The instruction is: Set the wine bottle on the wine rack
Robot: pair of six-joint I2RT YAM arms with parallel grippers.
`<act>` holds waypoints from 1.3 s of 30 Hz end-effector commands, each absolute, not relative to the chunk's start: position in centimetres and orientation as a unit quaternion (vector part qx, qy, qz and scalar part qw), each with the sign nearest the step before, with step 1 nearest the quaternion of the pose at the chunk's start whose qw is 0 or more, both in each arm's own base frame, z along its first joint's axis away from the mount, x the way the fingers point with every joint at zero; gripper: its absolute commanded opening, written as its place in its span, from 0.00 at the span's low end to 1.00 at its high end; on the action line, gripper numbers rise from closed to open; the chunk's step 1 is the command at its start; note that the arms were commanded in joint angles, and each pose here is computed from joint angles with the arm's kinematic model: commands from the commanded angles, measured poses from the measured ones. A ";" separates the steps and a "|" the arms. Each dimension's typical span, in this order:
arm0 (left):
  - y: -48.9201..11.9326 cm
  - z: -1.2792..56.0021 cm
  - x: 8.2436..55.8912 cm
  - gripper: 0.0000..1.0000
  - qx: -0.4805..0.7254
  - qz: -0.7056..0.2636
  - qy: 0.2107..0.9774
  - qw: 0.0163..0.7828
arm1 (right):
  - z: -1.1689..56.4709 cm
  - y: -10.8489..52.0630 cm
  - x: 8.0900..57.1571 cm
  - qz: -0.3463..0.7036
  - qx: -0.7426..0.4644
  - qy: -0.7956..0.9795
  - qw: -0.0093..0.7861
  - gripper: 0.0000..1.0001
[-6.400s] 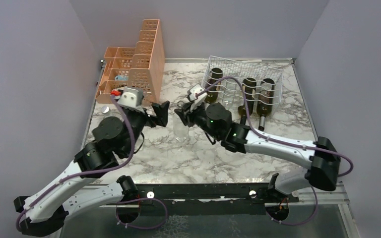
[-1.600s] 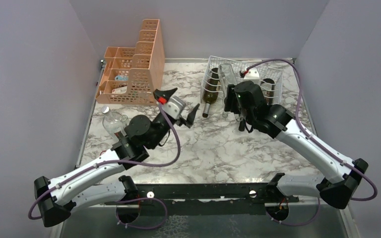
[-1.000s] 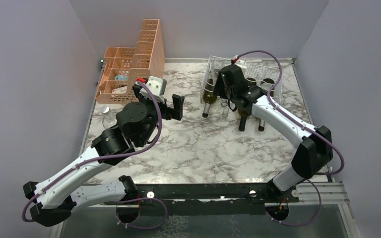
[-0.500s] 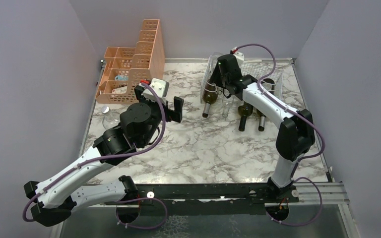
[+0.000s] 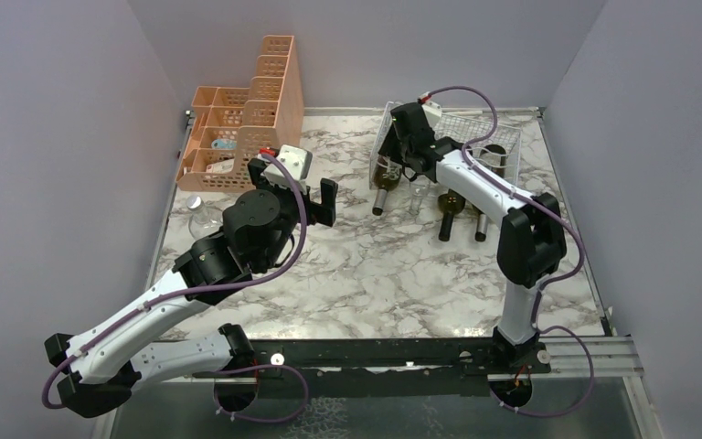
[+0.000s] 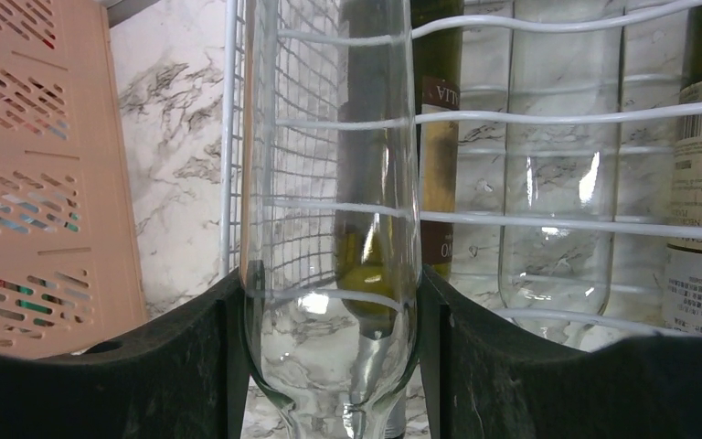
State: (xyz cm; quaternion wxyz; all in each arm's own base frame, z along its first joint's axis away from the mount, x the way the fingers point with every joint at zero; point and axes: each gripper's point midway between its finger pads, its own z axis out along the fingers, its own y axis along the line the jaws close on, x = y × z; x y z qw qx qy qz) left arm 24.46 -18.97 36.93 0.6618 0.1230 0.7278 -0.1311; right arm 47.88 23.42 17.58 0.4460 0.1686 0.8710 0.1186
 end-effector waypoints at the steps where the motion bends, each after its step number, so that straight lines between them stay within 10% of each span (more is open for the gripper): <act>1: -18.6 36.6 24.6 0.99 0.122 -0.118 0.730 0.662 | 19.2 23.8 50.4 0.127 0.186 0.849 0.477 0.25; 18: -18.5 36.7 24.8 0.99 0.123 -0.106 0.730 0.664 | 20.3 23.5 48.8 0.131 0.157 0.858 0.471 0.86; 39: -15.8 43.8 22.4 0.99 0.098 -0.158 0.697 0.692 | 33.3 32.2 33.4 0.440 -0.221 0.698 0.521 0.80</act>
